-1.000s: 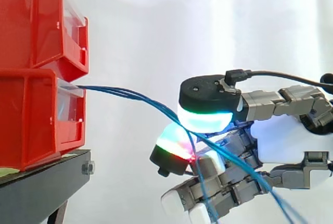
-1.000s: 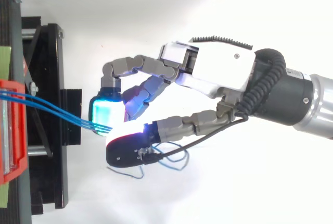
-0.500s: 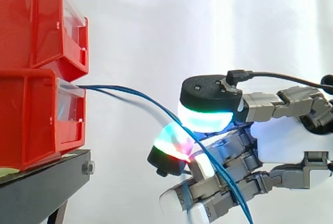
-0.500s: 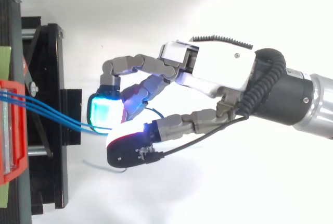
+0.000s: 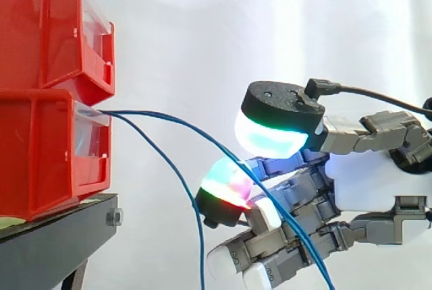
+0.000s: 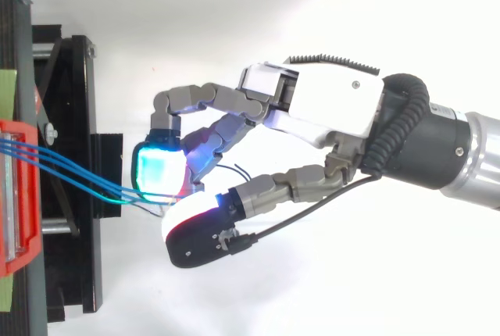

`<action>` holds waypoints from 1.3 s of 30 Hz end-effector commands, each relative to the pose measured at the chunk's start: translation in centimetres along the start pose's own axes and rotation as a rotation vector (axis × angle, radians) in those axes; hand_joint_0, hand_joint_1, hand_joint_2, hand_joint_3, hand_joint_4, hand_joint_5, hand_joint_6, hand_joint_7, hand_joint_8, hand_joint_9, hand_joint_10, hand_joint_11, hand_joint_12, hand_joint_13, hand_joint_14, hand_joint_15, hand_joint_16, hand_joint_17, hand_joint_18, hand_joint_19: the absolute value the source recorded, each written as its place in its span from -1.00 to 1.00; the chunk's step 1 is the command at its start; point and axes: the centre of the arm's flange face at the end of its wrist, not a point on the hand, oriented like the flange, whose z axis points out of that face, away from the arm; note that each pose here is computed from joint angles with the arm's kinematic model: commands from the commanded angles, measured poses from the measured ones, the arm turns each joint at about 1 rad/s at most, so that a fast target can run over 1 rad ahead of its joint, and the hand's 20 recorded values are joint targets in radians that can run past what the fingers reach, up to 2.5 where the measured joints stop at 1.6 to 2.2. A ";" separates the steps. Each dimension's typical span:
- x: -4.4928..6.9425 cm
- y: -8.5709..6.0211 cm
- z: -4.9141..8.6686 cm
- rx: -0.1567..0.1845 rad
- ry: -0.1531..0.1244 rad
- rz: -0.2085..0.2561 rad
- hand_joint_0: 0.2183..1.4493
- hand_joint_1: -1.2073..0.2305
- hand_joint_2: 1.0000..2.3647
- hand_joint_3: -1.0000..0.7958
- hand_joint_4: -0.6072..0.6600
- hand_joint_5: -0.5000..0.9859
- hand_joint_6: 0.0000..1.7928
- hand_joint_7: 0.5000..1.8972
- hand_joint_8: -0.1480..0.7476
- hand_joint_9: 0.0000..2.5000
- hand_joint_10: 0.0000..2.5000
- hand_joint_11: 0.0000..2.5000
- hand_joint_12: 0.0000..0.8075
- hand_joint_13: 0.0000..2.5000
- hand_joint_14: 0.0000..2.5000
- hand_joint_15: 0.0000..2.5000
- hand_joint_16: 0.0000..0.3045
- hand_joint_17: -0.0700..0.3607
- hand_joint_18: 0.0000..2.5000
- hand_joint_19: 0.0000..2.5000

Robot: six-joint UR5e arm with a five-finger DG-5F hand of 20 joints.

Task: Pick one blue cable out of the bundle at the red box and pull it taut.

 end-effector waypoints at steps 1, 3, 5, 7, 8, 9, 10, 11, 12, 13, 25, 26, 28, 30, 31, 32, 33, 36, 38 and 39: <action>0.1 0.0 0.0 0.000 0.002 0.000 -0.47 -0.49 -0.99 -0.34 0.32 -0.46 -0.39 0.36 0.18 -0.24 -0.99 -0.22 0.16 -0.47 -0.99 -0.80 -0.59 -0.02 -0.44 -0.74; 0.1 0.0 0.0 -0.001 0.001 0.000 -0.45 -0.52 -0.99 -0.31 0.29 -0.48 -0.32 0.25 0.18 -0.24 -0.99 -0.21 0.16 -0.47 -0.99 -0.80 -0.59 -0.03 -0.44 -0.74; 0.1 0.0 0.0 -0.003 0.001 0.001 -0.41 -0.54 -0.98 -0.26 0.29 -0.50 -0.28 0.21 0.17 -0.25 -0.99 -0.21 0.14 -0.47 -0.99 -0.80 -0.59 -0.03 -0.44 -0.75; 0.1 0.0 0.0 -0.003 0.001 0.001 -0.40 -0.55 -0.98 -0.22 0.29 -0.52 -0.24 0.20 0.18 -0.26 -0.98 -0.19 0.14 -0.47 -0.99 -0.80 -0.60 -0.03 -0.44 -0.75; 0.1 0.0 0.0 -0.003 0.001 0.001 -0.39 -0.55 -0.98 -0.20 0.29 -0.52 -0.23 0.19 0.17 -0.26 -0.99 -0.19 0.14 -0.47 -0.99 -0.80 -0.60 -0.03 -0.44 -0.75; 0.1 0.0 0.0 -0.001 0.001 0.000 -0.39 -0.56 -0.97 -0.19 0.30 -0.53 -0.21 0.17 0.18 -0.26 -0.99 -0.19 0.14 -0.47 -0.99 -0.80 -0.60 -0.03 -0.44 -0.75; 0.1 0.0 0.0 -0.001 0.001 0.000 -0.38 -0.56 -0.97 -0.17 0.31 -0.54 -0.19 0.12 0.17 -0.26 -0.99 -0.19 0.14 -0.47 -0.99 -0.80 -0.60 -0.03 -0.44 -0.75; 0.1 0.0 0.0 -0.001 0.001 0.000 -0.38 -0.55 -0.97 -0.15 0.31 -0.54 -0.16 0.06 0.18 -0.26 -0.99 -0.18 0.14 -0.47 -0.99 -0.80 -0.60 -0.03 -0.44 -0.75; 0.1 0.0 0.0 -0.001 0.001 0.000 -0.37 -0.55 -0.97 -0.15 0.31 -0.55 -0.16 0.06 0.18 -0.26 -0.99 -0.18 0.14 -0.47 -0.99 -0.80 -0.60 -0.03 -0.44 -0.75; 0.1 0.0 0.0 0.000 0.002 0.000 -0.36 -0.55 -0.97 -0.13 0.31 -0.55 -0.15 0.03 0.17 -0.26 -0.99 -0.18 0.14 -0.47 -0.99 -0.80 -0.60 -0.03 -0.44 -0.75; 0.1 0.0 0.0 0.000 0.002 0.000 -0.42 -0.46 -0.96 0.08 0.22 -0.56 -0.08 0.07 0.19 -0.23 -0.99 -0.16 0.14 -0.45 -0.99 -0.79 -0.59 -0.03 -0.42 -0.75; 0.1 0.0 0.0 0.000 0.002 0.000 -0.43 -0.46 -0.96 0.10 0.19 -0.56 -0.08 0.08 0.20 -0.22 -0.99 -0.15 0.14 -0.45 -0.99 -0.80 -0.59 -0.03 -0.42 -0.74; 0.1 0.0 0.0 0.000 0.002 0.000 -0.42 -0.45 -0.96 0.11 0.17 -0.56 -0.08 0.10 0.21 -0.22 -0.99 -0.15 0.15 -0.45 -0.99 -0.80 -0.59 -0.02 -0.42 -0.75; 0.1 0.0 0.0 0.002 0.002 -0.001 -0.41 -0.46 -0.96 0.13 0.14 -0.56 -0.07 0.10 0.21 -0.22 -0.99 -0.14 0.16 -0.45 -0.99 -0.80 -0.58 -0.01 -0.41 -0.75; 0.1 0.0 0.0 0.002 0.000 -0.001 -0.40 -0.46 -0.96 0.14 0.11 -0.56 -0.07 0.10 0.21 -0.22 -0.99 -0.15 0.15 -0.45 -0.99 -0.80 -0.59 -0.02 -0.41 -0.76; 0.1 0.0 0.0 0.002 0.002 -0.001 -0.39 -0.46 -0.96 0.14 0.08 -0.56 -0.07 0.12 0.21 -0.22 -0.99 -0.15 0.15 -0.45 -0.99 -0.79 -0.59 -0.02 -0.41 -0.75; 0.1 0.0 -0.1 0.003 0.002 -0.001 -0.39 -0.46 -0.96 0.14 0.07 -0.56 -0.07 0.11 0.20 -0.22 -0.99 -0.14 0.15 -0.45 -0.99 -0.79 -0.59 -0.03 -0.42 -0.75; 0.1 -0.1 -0.1 0.011 0.002 0.001 -0.37 -0.48 -0.96 0.14 0.02 -0.56 -0.07 0.14 0.19 -0.22 -0.99 -0.13 0.14 -0.45 -0.99 -0.79 -0.60 -0.03 -0.42 -0.74; 0.1 -0.2 -0.2 0.015 0.003 0.006 -0.35 -0.50 -0.96 0.08 0.04 -0.56 -0.06 0.19 0.18 -0.22 -0.99 -0.12 0.13 -0.45 -0.99 -0.79 -0.60 -0.04 -0.42 -0.75; 0.0 -0.1 -0.2 0.014 0.003 0.015 -0.35 -0.51 -0.96 0.07 0.04 -0.56 -0.06 0.21 0.19 -0.22 -0.99 -0.12 0.13 -0.45 -0.99 -0.79 -0.60 -0.04 -0.42 -0.75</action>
